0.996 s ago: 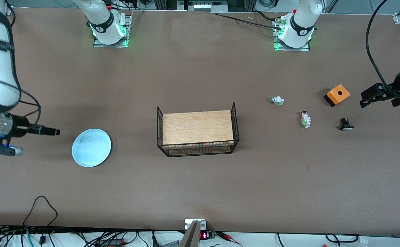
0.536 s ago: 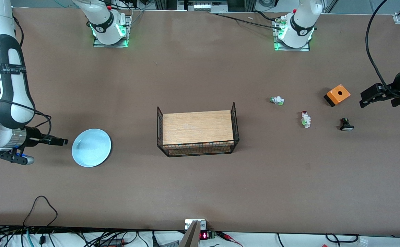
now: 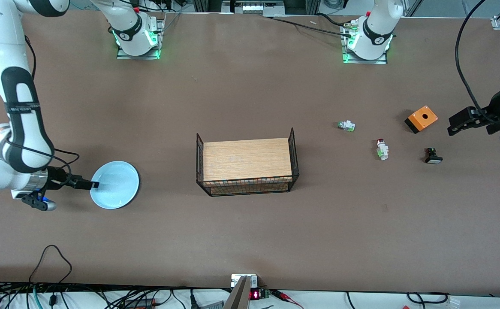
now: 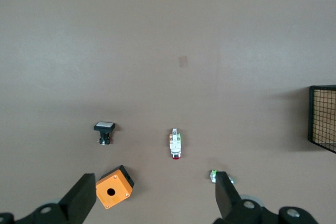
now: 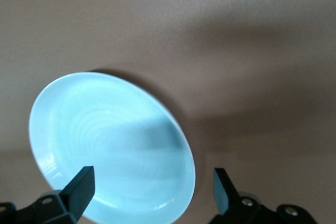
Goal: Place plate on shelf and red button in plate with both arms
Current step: 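Lift the plate with the right gripper while the left gripper reaches the button, then carry the held plate with the right gripper over the wire basket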
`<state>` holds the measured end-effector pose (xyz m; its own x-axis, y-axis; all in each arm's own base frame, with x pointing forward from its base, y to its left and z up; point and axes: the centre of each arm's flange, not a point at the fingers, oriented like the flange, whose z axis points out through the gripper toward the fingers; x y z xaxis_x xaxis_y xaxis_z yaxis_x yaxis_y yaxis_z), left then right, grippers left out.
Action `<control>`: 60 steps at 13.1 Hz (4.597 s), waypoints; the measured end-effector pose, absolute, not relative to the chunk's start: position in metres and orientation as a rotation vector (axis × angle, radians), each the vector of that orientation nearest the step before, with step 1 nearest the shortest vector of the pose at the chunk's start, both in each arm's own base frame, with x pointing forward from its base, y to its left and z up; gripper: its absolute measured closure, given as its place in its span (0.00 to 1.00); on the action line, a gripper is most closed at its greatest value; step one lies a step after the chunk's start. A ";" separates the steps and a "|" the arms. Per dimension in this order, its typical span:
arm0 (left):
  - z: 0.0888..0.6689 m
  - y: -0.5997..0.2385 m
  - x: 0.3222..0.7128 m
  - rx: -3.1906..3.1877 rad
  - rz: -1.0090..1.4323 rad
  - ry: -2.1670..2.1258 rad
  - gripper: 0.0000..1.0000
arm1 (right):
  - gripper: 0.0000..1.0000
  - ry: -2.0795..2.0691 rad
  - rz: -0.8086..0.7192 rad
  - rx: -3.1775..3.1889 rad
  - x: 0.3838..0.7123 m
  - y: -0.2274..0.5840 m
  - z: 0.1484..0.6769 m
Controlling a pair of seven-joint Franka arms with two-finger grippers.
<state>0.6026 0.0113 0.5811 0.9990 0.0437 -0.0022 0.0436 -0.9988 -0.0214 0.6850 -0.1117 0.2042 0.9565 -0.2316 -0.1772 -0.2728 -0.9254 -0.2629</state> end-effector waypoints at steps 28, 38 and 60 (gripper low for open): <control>0.202 0.003 0.535 -3.126 0.143 -0.039 0.00 | 0.97 0.286 0.471 -2.697 0.652 -0.064 0.384; 0.168 -0.010 0.519 -3.137 0.169 -0.016 0.16 | 0.97 0.441 0.563 -2.782 0.606 0.146 0.494; 0.497 0.008 0.591 -3.103 0.372 -0.087 0.66 | 0.97 0.424 0.259 -2.806 0.582 0.356 0.424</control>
<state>0.5914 0.0077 0.4974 0.9701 0.0569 -0.2358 0.0532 -0.9983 -0.0219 0.5818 0.3559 0.4244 0.9405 -0.2606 -0.2178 -0.3128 -0.9145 -0.2566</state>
